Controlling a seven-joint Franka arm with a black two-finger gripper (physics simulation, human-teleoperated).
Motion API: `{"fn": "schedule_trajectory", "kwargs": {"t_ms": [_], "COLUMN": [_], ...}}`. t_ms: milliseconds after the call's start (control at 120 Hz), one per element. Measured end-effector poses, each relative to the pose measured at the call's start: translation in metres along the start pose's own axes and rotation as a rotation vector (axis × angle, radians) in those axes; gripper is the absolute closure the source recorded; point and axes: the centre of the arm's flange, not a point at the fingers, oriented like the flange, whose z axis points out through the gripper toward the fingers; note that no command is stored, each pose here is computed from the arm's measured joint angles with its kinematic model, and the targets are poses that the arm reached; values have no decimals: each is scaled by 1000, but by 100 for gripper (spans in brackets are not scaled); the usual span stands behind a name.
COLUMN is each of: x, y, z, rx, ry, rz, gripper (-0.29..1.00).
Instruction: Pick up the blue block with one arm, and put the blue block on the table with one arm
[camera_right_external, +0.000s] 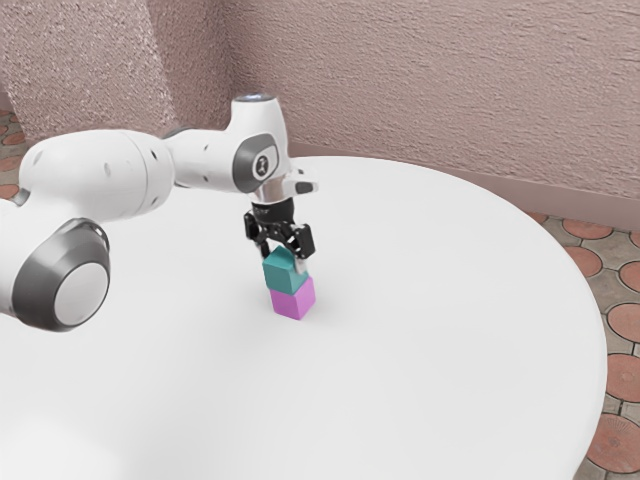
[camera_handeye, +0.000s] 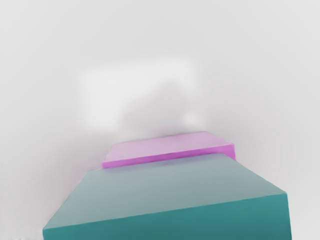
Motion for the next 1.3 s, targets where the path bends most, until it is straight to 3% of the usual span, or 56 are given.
{"fn": "schedule_trajectory", "kwargs": {"t_ms": [1300], "x": [1], "y": [1], "z": [16], "rx": [-28], "ry": [-9], "rz": [-93], "gripper": [0]}}
